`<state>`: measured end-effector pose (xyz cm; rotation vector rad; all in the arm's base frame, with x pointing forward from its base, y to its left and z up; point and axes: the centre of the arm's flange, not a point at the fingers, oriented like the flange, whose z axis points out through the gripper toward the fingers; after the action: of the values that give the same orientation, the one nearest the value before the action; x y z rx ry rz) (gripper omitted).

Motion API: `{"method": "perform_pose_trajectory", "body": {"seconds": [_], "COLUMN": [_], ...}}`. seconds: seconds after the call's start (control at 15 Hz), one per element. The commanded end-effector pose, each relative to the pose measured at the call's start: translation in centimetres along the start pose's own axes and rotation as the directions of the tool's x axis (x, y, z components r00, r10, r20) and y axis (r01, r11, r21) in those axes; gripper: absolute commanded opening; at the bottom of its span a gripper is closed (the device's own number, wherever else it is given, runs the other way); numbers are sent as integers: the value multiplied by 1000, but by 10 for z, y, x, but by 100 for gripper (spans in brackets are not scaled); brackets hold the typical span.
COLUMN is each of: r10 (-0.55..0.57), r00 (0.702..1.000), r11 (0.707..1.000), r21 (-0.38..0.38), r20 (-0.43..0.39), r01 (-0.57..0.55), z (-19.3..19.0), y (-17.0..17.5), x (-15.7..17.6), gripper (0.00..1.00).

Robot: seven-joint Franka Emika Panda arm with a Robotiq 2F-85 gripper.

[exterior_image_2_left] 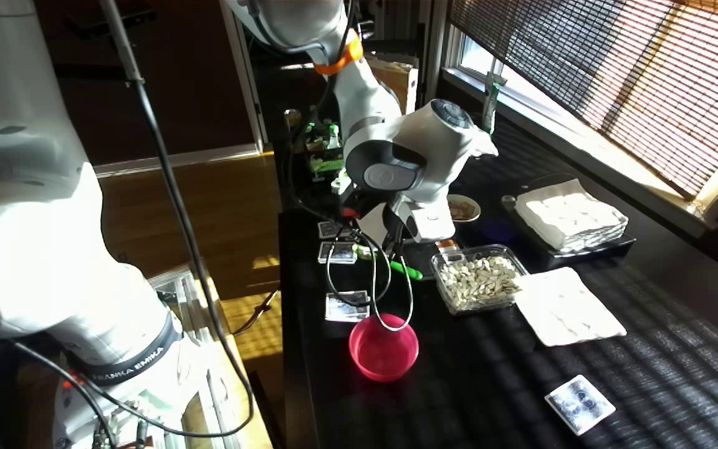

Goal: Place some grains on the spoon, empty them into the container with grains and then place the spoon back

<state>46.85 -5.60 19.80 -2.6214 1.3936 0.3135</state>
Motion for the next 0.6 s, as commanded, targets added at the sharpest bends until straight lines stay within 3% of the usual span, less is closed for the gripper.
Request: {"method": "perform_pose_trajectory", "body": {"seconds": [0.0, 0.53], "r10": [-1, -16], "r00": [1000, 1000], "r11": [1000, 996], "r21": [20, 87], "r20": [32, 0], "r01": [0, 16], "z": [-23, -62], "y": [5, 5], "x": [-19, 0], "gripper": [4, 4]}}
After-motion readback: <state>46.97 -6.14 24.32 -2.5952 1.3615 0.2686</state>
